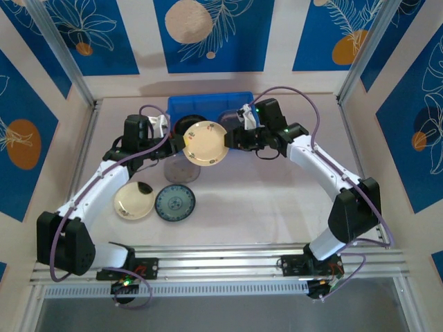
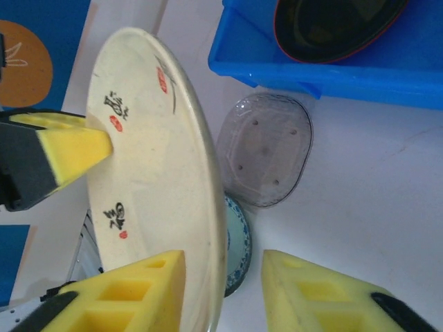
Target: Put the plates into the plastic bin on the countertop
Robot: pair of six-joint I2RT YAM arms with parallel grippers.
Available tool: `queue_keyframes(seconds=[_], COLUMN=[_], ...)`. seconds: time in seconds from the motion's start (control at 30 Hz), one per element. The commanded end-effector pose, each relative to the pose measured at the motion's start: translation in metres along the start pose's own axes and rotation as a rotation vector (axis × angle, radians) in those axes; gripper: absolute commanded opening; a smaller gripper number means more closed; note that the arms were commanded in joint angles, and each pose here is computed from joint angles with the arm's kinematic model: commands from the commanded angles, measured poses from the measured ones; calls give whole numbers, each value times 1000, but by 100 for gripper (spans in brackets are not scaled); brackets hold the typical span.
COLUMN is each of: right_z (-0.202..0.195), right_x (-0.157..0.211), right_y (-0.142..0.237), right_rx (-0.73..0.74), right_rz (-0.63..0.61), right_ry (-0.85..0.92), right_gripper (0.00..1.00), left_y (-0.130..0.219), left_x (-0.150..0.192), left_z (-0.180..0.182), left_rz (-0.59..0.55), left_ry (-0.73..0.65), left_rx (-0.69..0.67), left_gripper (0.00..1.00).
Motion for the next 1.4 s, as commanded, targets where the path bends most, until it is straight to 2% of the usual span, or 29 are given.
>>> queue_keyframes(seconds=[0.0,0.07,0.1,0.2,0.23,0.3,0.37,0.43,0.63,0.93,1.37], right_z=[8,7,7,5,4,3,0,-5,-25,-64,-125], right_x=[-10,-11,-12,-15,-18,-25,-34,-44,-77,-116,-122], right_y=[2,2,2,1,1,0,-2,-5,-26,-76,-139], right_rx=[-6,1,7,22,26,44,70,86,130,143,0], right_rz=[-10,-14,-15,-23,-26,-31,-36,-39,-42,-7,32], right_ry=[14,13,12,11,8,8,6,-4,-17,-39,-200], right_gripper=[20,5,0,0,0,0,0,0,0,0,0], left_y=[-1,-3,-4,-7,-9,-7,1,9,29,28,23], left_x=[-3,-2,-2,-3,-3,-4,-6,-8,-10,0,4], left_z=[-14,-11,-10,-4,-2,2,6,8,22,34,48], left_rz=[9,13,12,12,15,4,-35,-74,-129,-131,-124], left_ry=[-25,-23,-23,-20,-22,-32,-50,-72,-90,-91,-70], left_rx=[61,55,49,16,0,-54,-109,-156,-236,-165,-152], left_gripper=[0,0,0,0,3,36,55,63,67,72,73])
Point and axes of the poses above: each hand's point on the last joint's axis, 136 mm out from that joint toward the fingers, its own y axis back along the fingers, its own z axis along the line the jaws close on, x = y × z, the point moved 8 cm from there along y, back along the fingers, and after that the axes turned 13 degrees about y, right-handed, at the moved point
